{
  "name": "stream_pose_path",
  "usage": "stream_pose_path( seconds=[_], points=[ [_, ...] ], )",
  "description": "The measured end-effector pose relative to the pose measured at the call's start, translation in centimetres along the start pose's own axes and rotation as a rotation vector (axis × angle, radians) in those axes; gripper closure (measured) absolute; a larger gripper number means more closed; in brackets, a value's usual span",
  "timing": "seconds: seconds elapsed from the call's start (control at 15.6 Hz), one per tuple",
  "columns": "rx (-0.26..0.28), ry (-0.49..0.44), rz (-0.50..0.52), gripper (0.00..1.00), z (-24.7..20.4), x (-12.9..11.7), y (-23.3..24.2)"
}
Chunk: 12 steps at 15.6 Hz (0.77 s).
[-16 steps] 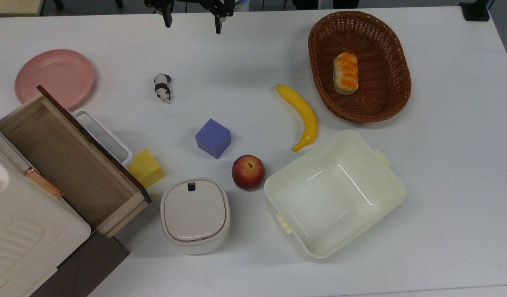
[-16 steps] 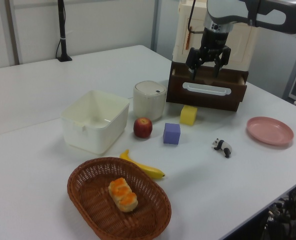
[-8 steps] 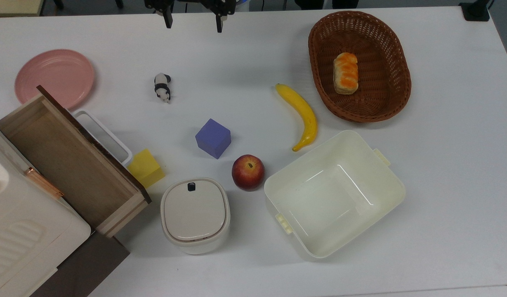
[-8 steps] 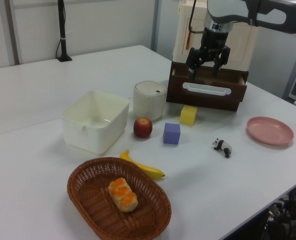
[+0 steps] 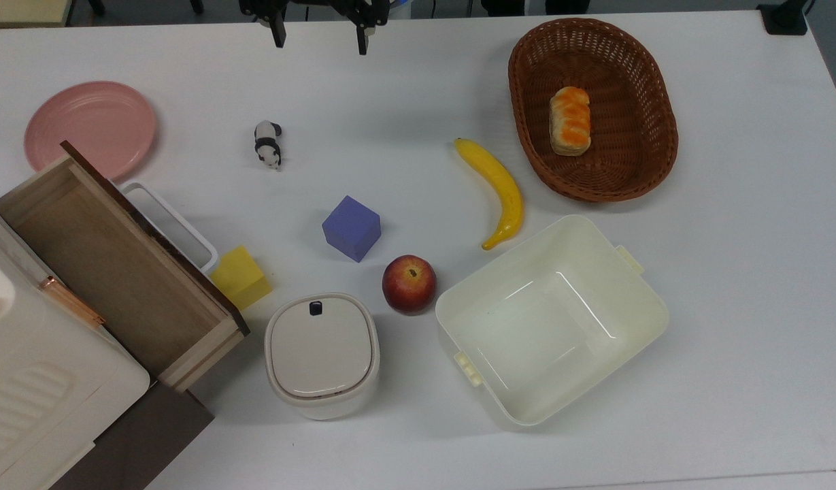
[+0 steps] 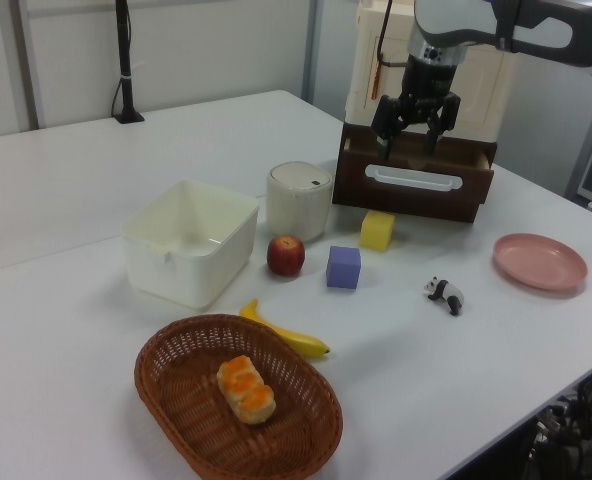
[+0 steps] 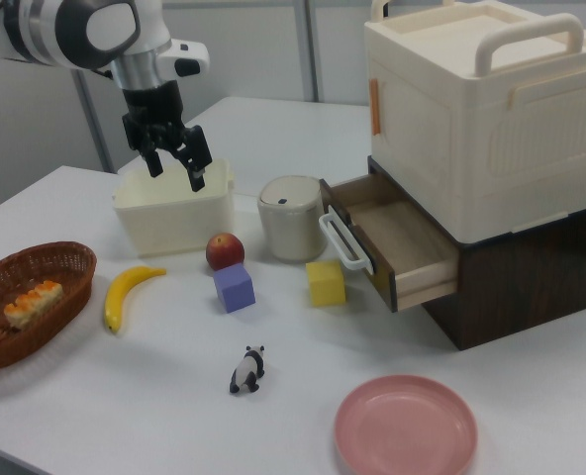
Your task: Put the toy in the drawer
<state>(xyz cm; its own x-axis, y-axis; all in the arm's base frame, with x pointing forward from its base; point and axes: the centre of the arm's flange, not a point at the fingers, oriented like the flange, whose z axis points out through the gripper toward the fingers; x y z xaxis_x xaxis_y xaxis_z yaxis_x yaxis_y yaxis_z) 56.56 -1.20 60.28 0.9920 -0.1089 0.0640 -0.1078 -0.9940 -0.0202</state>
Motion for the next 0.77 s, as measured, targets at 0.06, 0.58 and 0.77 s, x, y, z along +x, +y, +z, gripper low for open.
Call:
stream_pose_path(
  seconds=[0.06, 0.58, 0.77],
  points=[
    [-0.006, -0.009, -0.014, 0.0, 0.5, -0.1, 0.1],
    [-0.094, -0.03, -0.04, 0.0, 7.4, -0.8, 5.0],
    [-0.107, -0.02, -0.05, 0.0, 9.8, -1.8, 5.4]
  ],
)
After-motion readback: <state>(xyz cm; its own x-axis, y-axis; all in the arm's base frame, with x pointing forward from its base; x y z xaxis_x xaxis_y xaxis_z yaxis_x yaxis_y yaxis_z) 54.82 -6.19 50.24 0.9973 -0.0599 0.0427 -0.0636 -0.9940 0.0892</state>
